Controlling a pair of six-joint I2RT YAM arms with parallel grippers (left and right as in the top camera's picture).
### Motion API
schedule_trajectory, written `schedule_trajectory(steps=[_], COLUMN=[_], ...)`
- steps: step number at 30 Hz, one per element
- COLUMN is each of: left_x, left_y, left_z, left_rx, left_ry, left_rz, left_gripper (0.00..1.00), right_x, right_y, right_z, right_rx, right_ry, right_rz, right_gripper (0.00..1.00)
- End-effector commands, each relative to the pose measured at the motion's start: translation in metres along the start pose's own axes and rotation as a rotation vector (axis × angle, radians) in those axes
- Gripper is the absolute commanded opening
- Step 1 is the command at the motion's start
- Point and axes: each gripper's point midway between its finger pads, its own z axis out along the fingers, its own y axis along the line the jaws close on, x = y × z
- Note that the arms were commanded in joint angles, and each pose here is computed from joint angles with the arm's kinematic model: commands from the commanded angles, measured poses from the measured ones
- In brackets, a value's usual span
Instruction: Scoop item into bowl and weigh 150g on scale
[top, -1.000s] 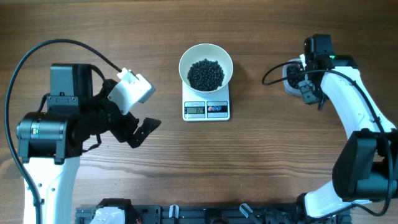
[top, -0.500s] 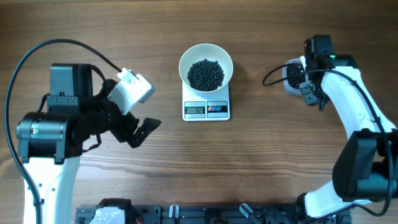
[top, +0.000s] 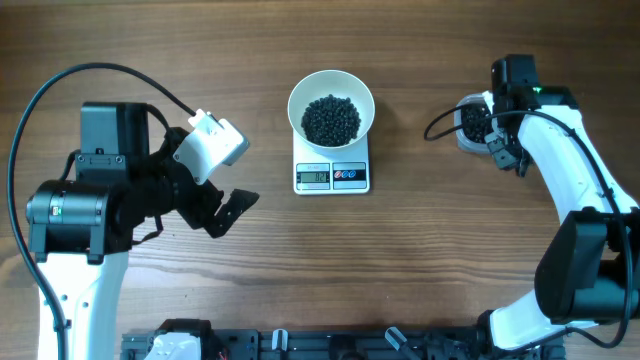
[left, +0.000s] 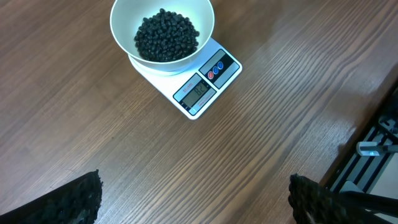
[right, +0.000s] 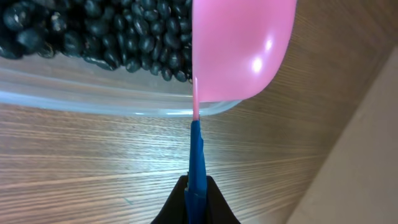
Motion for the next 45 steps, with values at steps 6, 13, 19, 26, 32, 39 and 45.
schedule_trajectory(steps=[6,13,19,26,32,39,45], left_x=[-0.005,-0.005,-0.005,-0.005,-0.005,-0.005,-0.005], left_y=[0.002,0.002,0.002,0.002,0.002,0.002,0.002], left_z=[-0.004,-0.004,-0.004,-0.004,-0.004,-0.004,-0.004], left_rx=[-0.005,-0.005,-0.005,-0.005,-0.005,-0.005,-0.005], left_ry=[-0.016,-0.016,-0.016,-0.016,-0.016,-0.016,-0.016], left_rz=[0.014,0.014,0.014,0.014,0.014,0.014,0.014], left_gripper=[1.00,1.00,1.00,1.00,1.00,1.00,1.00], right_x=[0.006,-0.005,-0.008,-0.010,-0.010,-0.020,-0.029], right_y=[-0.023,-0.005,-0.002,0.005,0.010,0.033,0.051], right_z=[0.000,0.003,0.003,0.006,0.011,0.008,0.002], right_rx=[0.099,-0.003,-0.021,-0.052,-0.074,-0.203,-0.314], right_ry=[0.047,-0.010,-0.025,-0.031,-0.023,-0.081,-0.133], right_rz=[-0.113,-0.108,-0.100,-0.098,-0.089,-0.086,-0.055], right_gripper=[0.04,0.04,0.04,0.04,0.04,0.04,0.04])
